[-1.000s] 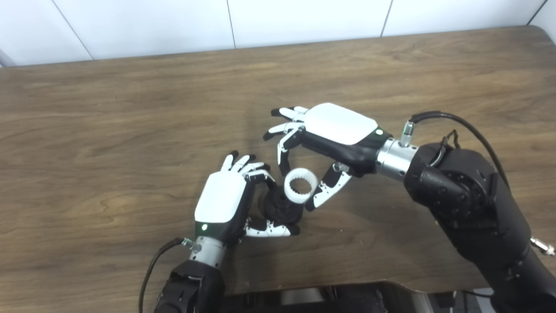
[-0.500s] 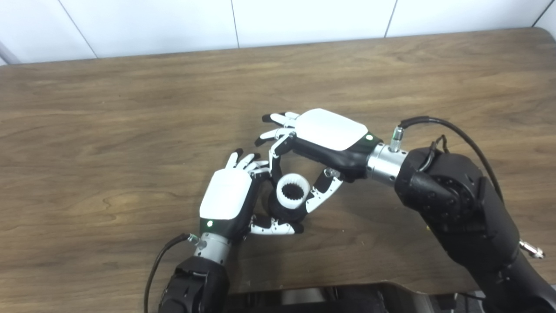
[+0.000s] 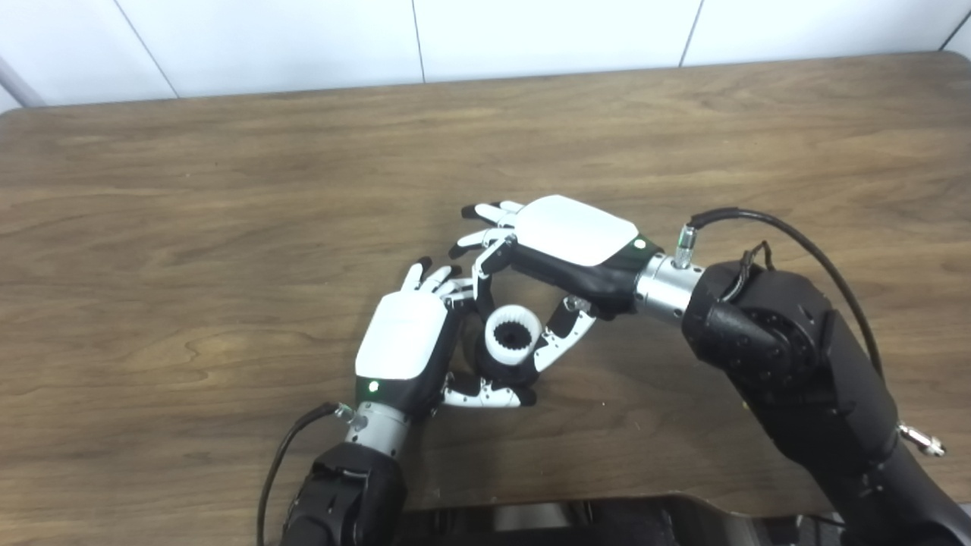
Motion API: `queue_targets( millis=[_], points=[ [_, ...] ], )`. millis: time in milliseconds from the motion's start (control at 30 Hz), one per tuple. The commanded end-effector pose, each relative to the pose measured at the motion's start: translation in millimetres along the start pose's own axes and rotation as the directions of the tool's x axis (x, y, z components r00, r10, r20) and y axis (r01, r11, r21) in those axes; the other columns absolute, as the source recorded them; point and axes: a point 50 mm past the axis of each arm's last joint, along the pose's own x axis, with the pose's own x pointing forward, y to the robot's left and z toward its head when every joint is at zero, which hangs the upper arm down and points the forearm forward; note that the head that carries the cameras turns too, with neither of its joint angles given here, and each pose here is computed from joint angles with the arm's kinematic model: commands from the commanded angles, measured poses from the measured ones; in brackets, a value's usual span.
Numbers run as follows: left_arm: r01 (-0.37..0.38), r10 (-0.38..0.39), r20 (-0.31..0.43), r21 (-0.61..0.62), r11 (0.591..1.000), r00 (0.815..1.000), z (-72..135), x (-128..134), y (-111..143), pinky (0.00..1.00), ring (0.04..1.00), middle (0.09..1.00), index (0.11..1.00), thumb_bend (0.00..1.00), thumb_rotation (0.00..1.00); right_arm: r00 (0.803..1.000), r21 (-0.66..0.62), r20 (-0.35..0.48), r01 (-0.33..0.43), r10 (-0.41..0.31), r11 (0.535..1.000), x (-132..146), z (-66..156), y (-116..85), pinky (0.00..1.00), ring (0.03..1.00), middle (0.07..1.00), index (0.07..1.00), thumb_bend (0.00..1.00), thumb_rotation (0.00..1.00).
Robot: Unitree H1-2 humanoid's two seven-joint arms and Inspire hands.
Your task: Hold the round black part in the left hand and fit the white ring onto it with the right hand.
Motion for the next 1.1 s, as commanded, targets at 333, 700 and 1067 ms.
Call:
queue_targets(
  millis=[333, 700, 1067],
  points=[
    [0.022, -0.022, -0.009, -0.001, 1.000, 1.000, 2, -2, -4, 1.00, 0.900, 0.792, 0.485, 0.52, 0.05, 0.998, -0.042, 0.036, 0.044, -0.043, 0.998, 4, 1, -6, 1.00, 0.997, 0.864, 0.485, 0.52, 0.14],
    [0.021, -0.021, -0.004, -0.003, 1.000, 1.000, 3, -2, -3, 1.00, 0.899, 0.789, 0.484, 0.52, 0.05, 0.999, -0.041, 0.022, 0.034, -0.033, 0.999, 4, 1, -2, 1.00, 0.992, 0.861, 0.485, 0.52, 0.14],
    [0.022, -0.022, -0.001, -0.004, 1.000, 1.000, 4, -2, -2, 1.00, 0.898, 0.787, 0.484, 0.52, 0.05, 0.999, -0.039, 0.010, 0.030, -0.030, 0.999, 6, -2, 3, 1.00, 0.997, 0.862, 0.485, 0.52, 0.14]
  ],
)
